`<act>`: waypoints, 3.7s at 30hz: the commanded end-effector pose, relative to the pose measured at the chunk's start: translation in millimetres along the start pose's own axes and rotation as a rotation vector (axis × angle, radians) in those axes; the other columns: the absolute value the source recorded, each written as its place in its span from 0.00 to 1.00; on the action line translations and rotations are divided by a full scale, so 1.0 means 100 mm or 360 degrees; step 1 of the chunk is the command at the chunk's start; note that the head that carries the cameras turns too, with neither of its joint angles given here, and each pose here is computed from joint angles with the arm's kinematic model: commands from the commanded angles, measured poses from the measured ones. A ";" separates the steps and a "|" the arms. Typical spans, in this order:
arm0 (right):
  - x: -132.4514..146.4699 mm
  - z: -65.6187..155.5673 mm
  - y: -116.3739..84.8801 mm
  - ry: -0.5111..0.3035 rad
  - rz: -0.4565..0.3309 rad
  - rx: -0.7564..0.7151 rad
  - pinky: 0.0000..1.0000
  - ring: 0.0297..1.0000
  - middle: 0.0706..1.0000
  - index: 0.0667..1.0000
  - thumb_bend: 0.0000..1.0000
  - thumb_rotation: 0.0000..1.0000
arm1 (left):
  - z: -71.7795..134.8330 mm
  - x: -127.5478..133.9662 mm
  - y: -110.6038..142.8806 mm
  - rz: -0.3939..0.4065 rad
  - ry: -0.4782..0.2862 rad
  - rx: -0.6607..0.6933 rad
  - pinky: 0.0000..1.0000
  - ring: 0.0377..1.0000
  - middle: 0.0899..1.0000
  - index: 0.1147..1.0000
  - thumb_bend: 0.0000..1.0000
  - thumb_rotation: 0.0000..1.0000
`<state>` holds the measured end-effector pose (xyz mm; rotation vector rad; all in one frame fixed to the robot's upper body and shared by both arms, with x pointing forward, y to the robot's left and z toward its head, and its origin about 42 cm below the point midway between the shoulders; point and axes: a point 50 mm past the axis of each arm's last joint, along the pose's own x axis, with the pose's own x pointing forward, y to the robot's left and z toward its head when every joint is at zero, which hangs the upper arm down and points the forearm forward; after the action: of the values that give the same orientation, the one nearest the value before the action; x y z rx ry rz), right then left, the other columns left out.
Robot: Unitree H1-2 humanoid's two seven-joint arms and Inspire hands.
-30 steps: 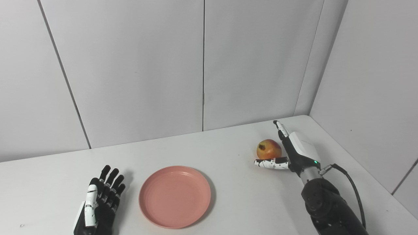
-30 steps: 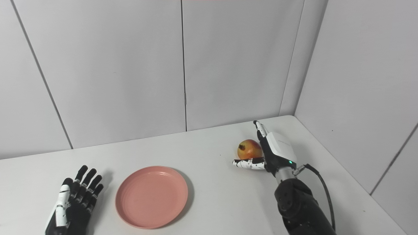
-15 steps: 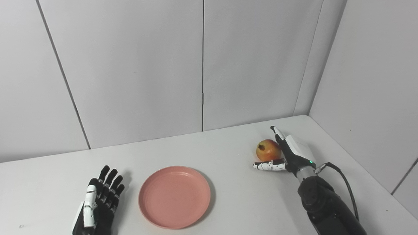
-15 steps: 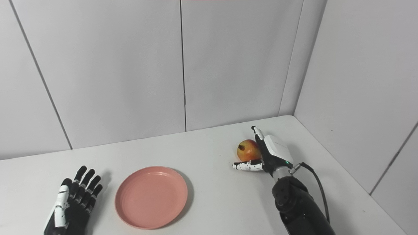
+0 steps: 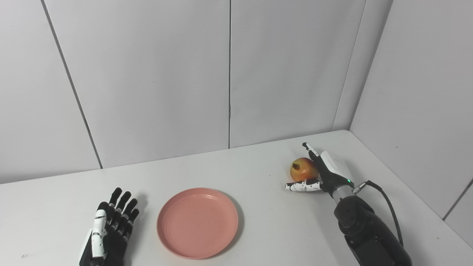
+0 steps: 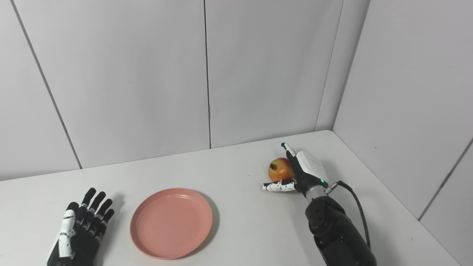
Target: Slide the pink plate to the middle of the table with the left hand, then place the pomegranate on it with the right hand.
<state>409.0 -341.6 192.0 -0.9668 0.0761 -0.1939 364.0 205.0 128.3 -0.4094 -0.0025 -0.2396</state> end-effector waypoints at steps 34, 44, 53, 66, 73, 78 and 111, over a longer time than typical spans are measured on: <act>0.32 0.16 0.05 0.0036 -0.0087 -0.0099 0.43 0.49 0.53 0.45 0.53 0.13 | -0.10 -0.10 0.07 0.0039 0.0123 -0.0007 1.00 0.97 0.98 0.97 0.38 1.00; 0.26 0.21 -0.04 -0.0001 -0.0134 -0.0039 0.34 0.40 0.40 0.47 0.53 0.00 | -0.11 -0.10 0.06 0.0036 0.0124 0.0004 1.00 0.97 0.98 0.97 0.39 1.00; 0.08 0.49 -0.36 -0.0144 -0.0322 0.0062 0.43 0.51 0.45 0.45 0.53 0.00 | -0.12 -0.09 0.02 0.0054 0.0129 -0.0012 0.99 0.96 0.97 0.96 0.39 1.00; -0.25 1.08 -0.59 -0.0449 -0.0455 0.0137 0.33 0.39 0.40 0.49 0.52 0.00 | -0.13 -0.09 -0.10 0.0073 0.0142 0.0020 0.97 0.95 0.96 0.95 0.40 1.00; -0.36 1.35 -0.42 -0.0591 -0.0404 0.0191 0.36 0.41 0.42 0.49 0.53 0.00 | -0.15 -0.10 -0.19 0.0085 0.0148 0.0073 0.95 0.93 0.94 0.93 0.41 1.00; -0.40 1.42 -0.35 -0.0637 -0.0358 0.0213 0.35 0.41 0.42 0.48 0.53 0.00 | -0.17 -0.09 -0.26 0.0092 0.0150 0.0085 0.95 0.92 0.94 0.93 0.41 1.00; -0.75 2.05 0.72 -0.0952 0.0027 0.0288 0.32 0.38 0.41 0.48 0.53 0.00 | -0.34 -0.01 -0.80 0.0118 0.0151 0.0136 0.91 0.91 0.92 0.91 0.42 1.00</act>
<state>377.0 -128.6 233.9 -0.8300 -0.3725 0.1160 345.7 128.2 137.2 -0.3062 0.0403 -0.1906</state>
